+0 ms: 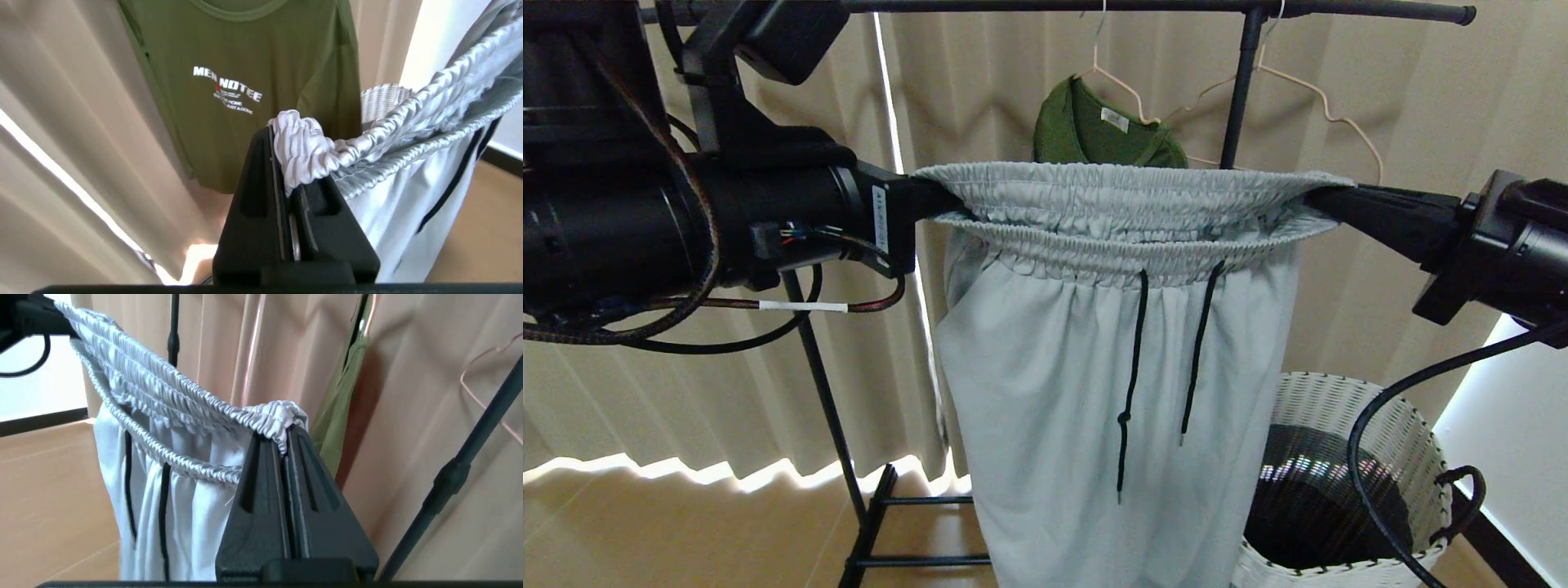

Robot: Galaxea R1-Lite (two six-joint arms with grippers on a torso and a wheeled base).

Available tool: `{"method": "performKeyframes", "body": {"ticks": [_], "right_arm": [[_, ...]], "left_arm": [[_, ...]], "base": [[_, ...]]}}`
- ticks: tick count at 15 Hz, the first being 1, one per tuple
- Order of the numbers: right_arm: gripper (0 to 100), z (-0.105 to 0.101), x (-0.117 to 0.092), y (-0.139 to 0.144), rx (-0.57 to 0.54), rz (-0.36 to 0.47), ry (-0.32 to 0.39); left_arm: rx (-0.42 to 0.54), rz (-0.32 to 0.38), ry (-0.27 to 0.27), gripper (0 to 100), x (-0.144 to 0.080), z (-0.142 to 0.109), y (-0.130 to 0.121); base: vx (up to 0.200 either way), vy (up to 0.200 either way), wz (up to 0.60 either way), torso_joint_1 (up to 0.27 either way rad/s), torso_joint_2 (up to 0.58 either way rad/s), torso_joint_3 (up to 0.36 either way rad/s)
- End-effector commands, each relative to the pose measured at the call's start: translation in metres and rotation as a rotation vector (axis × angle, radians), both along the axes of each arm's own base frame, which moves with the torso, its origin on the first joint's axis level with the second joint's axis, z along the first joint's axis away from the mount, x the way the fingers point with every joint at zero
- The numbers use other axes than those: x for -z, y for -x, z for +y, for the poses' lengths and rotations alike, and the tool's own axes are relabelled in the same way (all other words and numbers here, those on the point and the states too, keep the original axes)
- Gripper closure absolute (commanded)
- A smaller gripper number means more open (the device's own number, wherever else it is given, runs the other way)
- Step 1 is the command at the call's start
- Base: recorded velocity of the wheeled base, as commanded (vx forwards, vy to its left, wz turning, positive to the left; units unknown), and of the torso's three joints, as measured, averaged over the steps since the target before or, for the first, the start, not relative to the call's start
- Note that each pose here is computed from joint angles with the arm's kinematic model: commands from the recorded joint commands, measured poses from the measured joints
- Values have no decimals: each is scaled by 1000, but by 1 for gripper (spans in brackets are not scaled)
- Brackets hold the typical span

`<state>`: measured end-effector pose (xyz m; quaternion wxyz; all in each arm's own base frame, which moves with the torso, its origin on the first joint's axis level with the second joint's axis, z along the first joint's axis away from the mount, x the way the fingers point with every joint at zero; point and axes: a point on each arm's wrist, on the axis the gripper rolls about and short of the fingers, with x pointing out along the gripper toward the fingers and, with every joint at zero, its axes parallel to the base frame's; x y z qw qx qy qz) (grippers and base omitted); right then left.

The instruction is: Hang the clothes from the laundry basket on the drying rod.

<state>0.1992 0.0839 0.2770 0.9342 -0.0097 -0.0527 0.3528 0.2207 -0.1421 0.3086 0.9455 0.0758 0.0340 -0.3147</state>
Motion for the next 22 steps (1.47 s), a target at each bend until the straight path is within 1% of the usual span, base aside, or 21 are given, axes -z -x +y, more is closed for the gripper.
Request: {"method": "performKeyframes", "body": {"ticks": [1, 3, 13, 15, 16, 18, 19, 22], "right_arm": [[100, 0, 7, 2, -4, 20, 10], [100, 1, 3, 1, -5, 6, 4], [100, 1, 1, 0, -4, -2, 3], [100, 1, 7, 1, -5, 18, 12], [100, 1, 10, 2, -7, 25, 15], [100, 1, 9, 2, -7, 16, 19], [100, 1, 8, 1, -6, 4, 31], [100, 8, 16, 1, -31, 18, 54]], "left_arm": [[0, -3, -1, 100, 0, 1, 1], [0, -2, -2, 100, 0, 1, 1], [3, -15, 4, 100, -3, 4, 8], [3, -7, -1, 100, -1, 4, 8], [6, 7, -9, 100, 4, 4, 8], [6, 9, -10, 100, 5, 4, 8], [6, -4, -2, 100, 0, 3, 8], [10, 3, -8, 100, 3, 3, 7]], "base": [[0, 0, 0, 0, 0, 0], [0, 0, 0, 0, 0, 0], [0, 0, 0, 0, 0, 0], [0, 0, 0, 0, 0, 0], [0, 0, 0, 0, 0, 0], [0, 0, 0, 0, 0, 0], [0, 0, 0, 0, 0, 0], [0, 0, 0, 0, 0, 0]]}}
